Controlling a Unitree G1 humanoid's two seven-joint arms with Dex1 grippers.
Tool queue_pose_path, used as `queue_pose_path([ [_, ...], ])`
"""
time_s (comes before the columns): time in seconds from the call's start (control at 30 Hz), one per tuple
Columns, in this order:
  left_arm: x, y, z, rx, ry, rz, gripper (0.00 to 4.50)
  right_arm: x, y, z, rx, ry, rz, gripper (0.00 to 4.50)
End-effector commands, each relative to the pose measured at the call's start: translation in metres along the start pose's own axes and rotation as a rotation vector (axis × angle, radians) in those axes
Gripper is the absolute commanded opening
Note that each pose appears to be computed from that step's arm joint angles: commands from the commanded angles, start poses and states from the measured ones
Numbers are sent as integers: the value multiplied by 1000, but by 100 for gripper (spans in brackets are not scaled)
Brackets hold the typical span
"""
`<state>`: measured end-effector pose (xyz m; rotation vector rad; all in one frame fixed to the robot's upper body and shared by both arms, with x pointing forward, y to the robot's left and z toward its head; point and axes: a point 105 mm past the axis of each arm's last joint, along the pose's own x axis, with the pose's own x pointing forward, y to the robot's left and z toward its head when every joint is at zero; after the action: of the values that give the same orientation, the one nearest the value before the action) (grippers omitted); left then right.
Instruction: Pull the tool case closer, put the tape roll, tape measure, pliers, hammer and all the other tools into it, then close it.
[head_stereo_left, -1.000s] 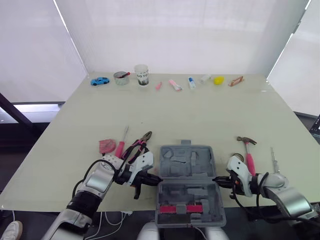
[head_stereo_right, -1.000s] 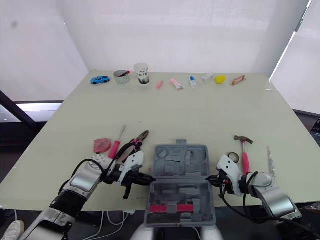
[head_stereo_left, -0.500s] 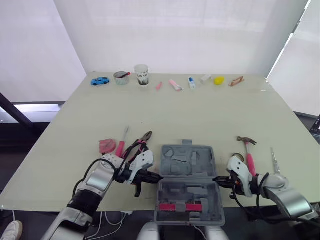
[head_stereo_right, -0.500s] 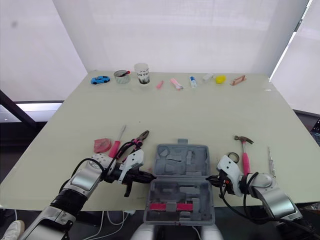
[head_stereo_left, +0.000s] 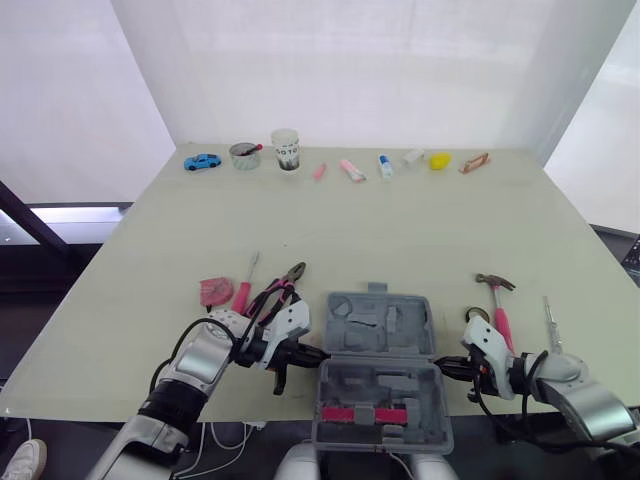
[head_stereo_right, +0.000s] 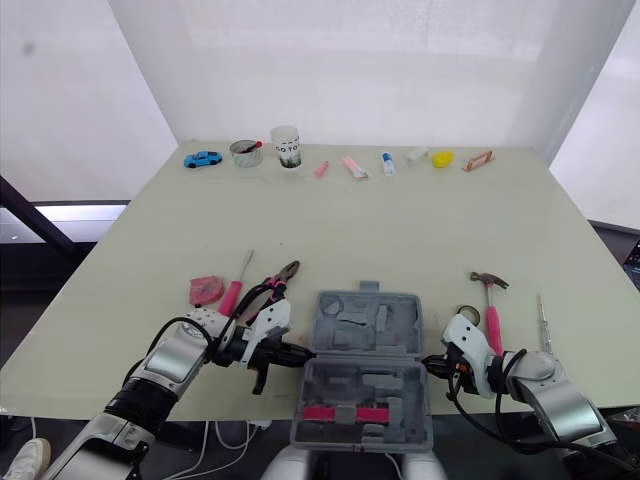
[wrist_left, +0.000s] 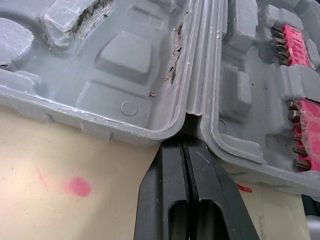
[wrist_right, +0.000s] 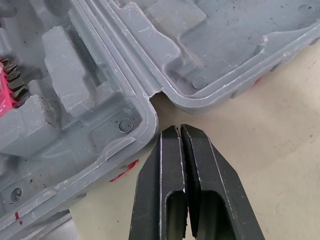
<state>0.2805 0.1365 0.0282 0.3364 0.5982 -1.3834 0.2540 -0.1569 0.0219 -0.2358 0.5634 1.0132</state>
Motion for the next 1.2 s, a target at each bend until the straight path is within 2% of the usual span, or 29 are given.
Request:
queue_pose_path([
  [0.03,4,-5,6,26,-9,-29,0,-7,-4,8,-25,-31,-28,10],
  [0.63,-21,4,-7,-10,13,45,0,-10,-9,7,-27,-46,-62,10],
  [0.87,-38,5,14,-19,-153,117,0,-30,-22,22,21,-224,-186,10],
  [0.97,-54,-4,29,9,-288,153,0,-54,-31,35,34,-361,-271,10],
  [1.1,-70,-14,27,1,-335,206,0,-72,-32,35,5,-410,-325,10],
  [1.2,-87,-14,29,-45,-424,298,0,-86,-38,35,-5,-452,-399,68],
])
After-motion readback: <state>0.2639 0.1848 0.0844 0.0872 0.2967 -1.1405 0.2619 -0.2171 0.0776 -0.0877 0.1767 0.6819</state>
